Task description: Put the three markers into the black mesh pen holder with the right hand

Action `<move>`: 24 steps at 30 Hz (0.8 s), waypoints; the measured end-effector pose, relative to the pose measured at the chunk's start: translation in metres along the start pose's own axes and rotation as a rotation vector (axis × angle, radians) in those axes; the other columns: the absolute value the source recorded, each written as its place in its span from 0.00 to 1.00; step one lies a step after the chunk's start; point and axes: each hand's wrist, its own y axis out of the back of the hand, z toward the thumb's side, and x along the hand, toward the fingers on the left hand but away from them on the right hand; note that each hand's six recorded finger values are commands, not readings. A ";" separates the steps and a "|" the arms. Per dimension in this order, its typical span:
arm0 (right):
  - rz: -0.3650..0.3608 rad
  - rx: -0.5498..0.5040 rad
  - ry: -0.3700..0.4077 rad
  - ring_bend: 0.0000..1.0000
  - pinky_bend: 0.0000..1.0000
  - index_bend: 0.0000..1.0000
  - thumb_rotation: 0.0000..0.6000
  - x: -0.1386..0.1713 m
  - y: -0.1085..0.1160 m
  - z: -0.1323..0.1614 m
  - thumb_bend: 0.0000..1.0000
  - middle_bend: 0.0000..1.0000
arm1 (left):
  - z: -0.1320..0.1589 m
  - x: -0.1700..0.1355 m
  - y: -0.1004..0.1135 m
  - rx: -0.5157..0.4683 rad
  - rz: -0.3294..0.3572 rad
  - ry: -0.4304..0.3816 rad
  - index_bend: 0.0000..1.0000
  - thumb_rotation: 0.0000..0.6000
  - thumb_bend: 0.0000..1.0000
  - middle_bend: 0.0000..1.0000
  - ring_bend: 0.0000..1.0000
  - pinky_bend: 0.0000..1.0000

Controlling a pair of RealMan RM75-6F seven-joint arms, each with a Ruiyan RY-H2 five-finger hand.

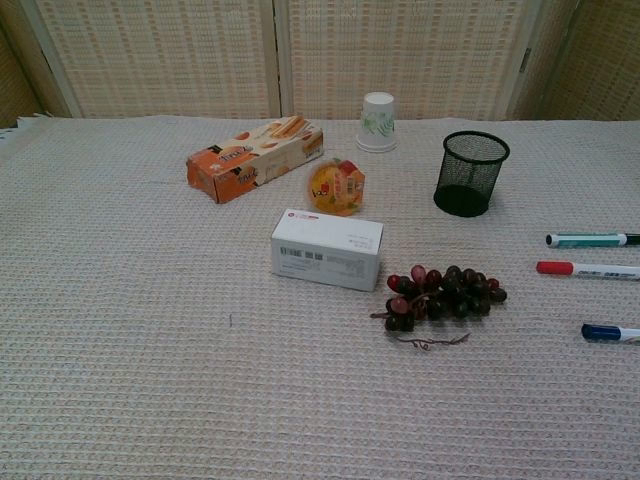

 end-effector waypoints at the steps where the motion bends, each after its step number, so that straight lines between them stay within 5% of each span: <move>1: 0.001 0.000 -0.001 0.06 0.00 0.23 1.00 0.000 0.000 0.000 0.31 0.06 | 0.000 0.000 0.000 -0.001 -0.001 -0.001 0.17 1.00 0.61 0.01 0.00 0.06; 24: 0.046 -0.001 -0.002 0.07 0.00 0.29 1.00 0.002 -0.007 0.001 0.31 0.06 | 0.005 0.000 0.004 -0.010 0.005 -0.013 0.17 1.00 0.61 0.01 0.00 0.06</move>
